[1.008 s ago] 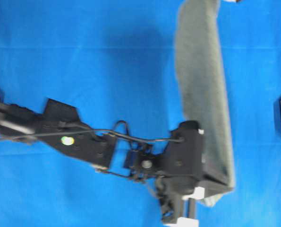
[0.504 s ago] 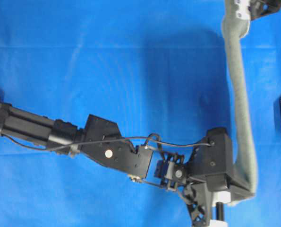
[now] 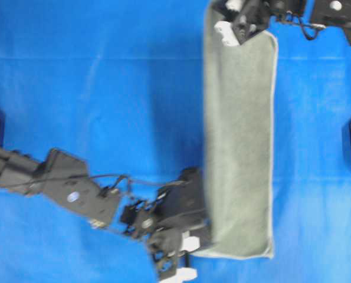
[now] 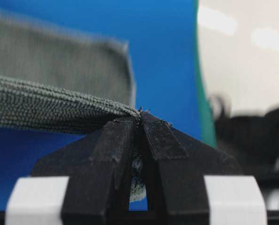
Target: Fold a large towel.
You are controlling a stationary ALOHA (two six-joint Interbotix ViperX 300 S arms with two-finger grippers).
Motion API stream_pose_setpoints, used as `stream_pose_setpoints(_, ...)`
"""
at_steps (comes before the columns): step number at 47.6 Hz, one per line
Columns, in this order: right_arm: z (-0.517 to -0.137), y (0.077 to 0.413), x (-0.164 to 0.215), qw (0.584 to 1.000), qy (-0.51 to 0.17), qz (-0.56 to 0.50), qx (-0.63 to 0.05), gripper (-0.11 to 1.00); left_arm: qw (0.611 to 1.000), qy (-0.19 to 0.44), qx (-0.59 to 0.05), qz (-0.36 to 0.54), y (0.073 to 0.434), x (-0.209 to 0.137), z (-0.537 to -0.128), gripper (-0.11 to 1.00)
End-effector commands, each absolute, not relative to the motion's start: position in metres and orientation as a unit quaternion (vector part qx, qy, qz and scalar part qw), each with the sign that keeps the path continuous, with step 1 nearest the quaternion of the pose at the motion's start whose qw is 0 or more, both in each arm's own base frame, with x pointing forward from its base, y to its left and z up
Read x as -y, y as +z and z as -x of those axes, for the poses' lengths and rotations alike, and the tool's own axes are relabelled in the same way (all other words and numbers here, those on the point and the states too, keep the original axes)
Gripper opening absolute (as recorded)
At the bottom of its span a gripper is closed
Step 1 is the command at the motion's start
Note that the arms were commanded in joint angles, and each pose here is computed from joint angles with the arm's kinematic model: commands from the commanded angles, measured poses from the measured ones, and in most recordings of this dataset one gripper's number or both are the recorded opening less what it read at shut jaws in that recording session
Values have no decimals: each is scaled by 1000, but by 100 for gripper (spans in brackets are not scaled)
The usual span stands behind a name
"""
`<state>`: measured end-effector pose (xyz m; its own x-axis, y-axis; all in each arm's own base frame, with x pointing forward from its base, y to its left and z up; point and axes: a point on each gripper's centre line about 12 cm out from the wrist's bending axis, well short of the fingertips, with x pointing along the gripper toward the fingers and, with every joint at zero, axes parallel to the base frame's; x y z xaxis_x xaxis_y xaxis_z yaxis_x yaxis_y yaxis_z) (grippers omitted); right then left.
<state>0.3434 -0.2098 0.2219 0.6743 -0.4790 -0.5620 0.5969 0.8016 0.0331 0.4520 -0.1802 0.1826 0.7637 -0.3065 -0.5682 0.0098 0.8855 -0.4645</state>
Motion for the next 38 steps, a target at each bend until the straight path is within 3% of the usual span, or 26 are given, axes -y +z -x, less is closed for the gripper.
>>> stream_pose_setpoints(1,-356,242,224,917,-299,-87,-250,4,903,-125,-345,223,188,212,-411,3)
stream_pose_setpoints(13,-381,237,227,926,-278,-67,-248,4,885,-92,-392,232,160,186,-367,3)
stream_pose_setpoints(29,-401,231,218,938,-237,-8,-254,5,889,-78,-387,234,159,173,-375,3)
stream_pose_setpoints(31,-401,232,217,939,-233,-1,-252,11,889,-77,-386,233,159,172,-376,3)
stream_pose_setpoints(36,-403,232,216,942,-222,18,-249,45,890,-76,-384,235,160,171,-379,4)
stream_pose_setpoints(38,-404,233,215,943,-220,23,-250,56,890,-76,-383,236,161,172,-379,12)
